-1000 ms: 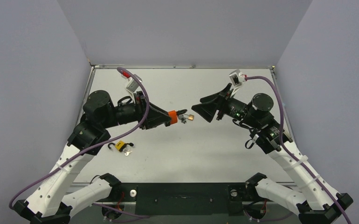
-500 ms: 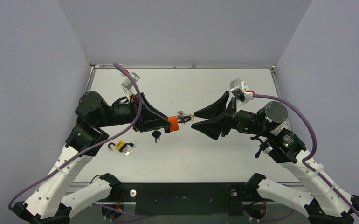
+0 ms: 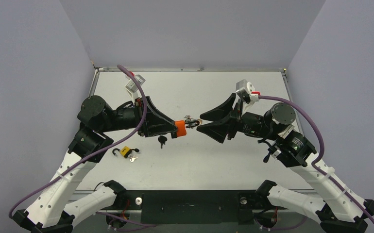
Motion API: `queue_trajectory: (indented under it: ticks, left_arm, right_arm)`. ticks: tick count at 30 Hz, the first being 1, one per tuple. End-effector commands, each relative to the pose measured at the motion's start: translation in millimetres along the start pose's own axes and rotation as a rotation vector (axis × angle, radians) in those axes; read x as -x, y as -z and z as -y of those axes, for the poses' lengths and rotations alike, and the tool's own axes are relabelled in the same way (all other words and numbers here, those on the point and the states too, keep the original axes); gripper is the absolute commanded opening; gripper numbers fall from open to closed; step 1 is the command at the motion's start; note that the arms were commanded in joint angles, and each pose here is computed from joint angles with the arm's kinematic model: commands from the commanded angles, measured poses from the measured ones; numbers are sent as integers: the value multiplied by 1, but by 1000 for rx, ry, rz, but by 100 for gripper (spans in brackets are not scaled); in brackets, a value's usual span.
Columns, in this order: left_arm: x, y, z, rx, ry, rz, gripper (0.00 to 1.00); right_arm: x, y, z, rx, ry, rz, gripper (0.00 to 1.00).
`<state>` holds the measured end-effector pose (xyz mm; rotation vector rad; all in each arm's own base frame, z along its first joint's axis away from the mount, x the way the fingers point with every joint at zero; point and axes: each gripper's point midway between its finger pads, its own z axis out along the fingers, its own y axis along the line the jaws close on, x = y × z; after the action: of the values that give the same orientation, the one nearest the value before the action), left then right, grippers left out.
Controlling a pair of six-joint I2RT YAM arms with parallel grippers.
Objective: Lock with the key
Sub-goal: Lock the lock.
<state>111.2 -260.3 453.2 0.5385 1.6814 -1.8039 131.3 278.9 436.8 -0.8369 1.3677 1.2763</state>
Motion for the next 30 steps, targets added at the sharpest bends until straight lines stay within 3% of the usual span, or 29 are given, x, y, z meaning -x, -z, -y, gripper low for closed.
queue_trajectory:
  ticks: [1, 8, 20, 30]
  left_arm:
    - [16, 5, 34, -73, -103, 44, 0]
    - [16, 4, 33, -74, -107, 42, 0]
    - [7, 6, 19, -30, -150, 11, 0]
    - [7, 3, 10, -26, -163, 16, 0]
  right_arm:
    - [29, -4, -14, 49, 52, 75, 47]
    - [26, -8, -14, 52, 47, 64, 39]
    - [32, -3, -21, 46, -29, 73, 4]
    - [25, -8, -33, 81, -154, 68, 0]
